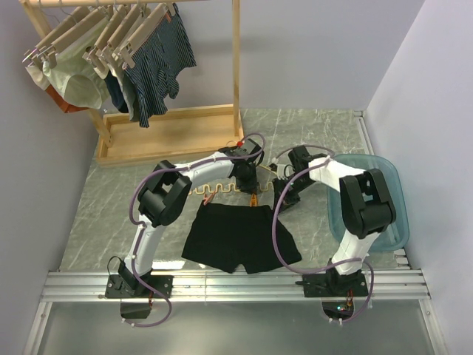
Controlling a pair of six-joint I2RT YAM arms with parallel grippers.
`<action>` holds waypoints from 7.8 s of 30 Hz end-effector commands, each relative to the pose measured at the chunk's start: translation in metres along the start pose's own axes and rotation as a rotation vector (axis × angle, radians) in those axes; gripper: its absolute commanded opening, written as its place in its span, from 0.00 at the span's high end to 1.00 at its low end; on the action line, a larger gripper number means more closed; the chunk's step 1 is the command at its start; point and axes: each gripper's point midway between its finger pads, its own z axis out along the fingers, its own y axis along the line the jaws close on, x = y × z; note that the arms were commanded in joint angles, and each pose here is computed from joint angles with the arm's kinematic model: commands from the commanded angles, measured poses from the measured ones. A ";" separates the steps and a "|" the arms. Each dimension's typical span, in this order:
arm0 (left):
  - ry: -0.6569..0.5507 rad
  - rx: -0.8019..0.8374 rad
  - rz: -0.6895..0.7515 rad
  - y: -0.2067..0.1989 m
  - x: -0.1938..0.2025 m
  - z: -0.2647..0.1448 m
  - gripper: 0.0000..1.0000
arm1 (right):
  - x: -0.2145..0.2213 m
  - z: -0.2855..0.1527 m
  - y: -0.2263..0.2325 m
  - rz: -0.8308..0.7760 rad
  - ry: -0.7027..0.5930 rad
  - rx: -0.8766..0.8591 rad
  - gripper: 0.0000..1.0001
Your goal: Clip the underwear to the hanger
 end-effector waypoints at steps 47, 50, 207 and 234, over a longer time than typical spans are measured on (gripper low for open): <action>-0.551 0.221 0.199 0.079 -0.072 -0.230 0.01 | -0.087 -0.003 0.045 -0.244 -0.121 0.452 0.53; -0.557 0.231 0.184 0.086 -0.067 -0.236 0.01 | -0.087 0.007 0.042 -0.244 -0.094 0.476 0.53; -0.112 0.439 1.378 0.035 0.075 -0.028 0.81 | -0.106 0.000 0.016 0.039 -0.148 0.171 1.00; -0.078 0.395 1.320 0.045 0.062 -0.034 0.85 | -0.102 0.000 0.016 0.041 -0.134 0.134 1.00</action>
